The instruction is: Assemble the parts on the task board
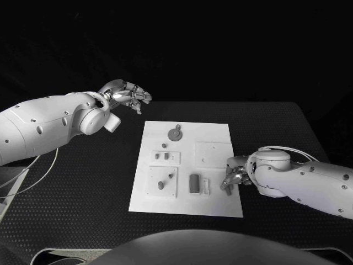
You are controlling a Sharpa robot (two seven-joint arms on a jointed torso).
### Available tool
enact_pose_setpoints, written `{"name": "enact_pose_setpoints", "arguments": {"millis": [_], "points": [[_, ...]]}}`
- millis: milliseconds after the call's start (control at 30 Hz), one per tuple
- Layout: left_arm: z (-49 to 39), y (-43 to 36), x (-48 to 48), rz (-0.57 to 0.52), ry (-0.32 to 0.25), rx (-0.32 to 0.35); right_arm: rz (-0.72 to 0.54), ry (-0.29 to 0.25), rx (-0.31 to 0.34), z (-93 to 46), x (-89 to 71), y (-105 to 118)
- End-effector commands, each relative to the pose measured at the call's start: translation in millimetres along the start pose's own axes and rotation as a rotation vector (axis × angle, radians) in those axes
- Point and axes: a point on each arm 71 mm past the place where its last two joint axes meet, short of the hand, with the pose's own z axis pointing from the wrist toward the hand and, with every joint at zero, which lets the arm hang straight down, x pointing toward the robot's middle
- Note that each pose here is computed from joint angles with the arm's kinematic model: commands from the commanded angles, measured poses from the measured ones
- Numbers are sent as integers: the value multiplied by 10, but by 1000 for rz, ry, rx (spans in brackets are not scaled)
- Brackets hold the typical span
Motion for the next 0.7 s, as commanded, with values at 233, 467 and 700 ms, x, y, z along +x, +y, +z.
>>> {"name": "enact_pose_setpoints", "arguments": {"millis": [233,467,700], "points": [[4,-10,15,-4,13,6,245,112,-13,0,317,-89],[3,-8,11,-3,12,5,342,86,-22,-54,205,-136],[5,-8,18,-4,15,3,454,53,-48,-108,86,-126]]}}
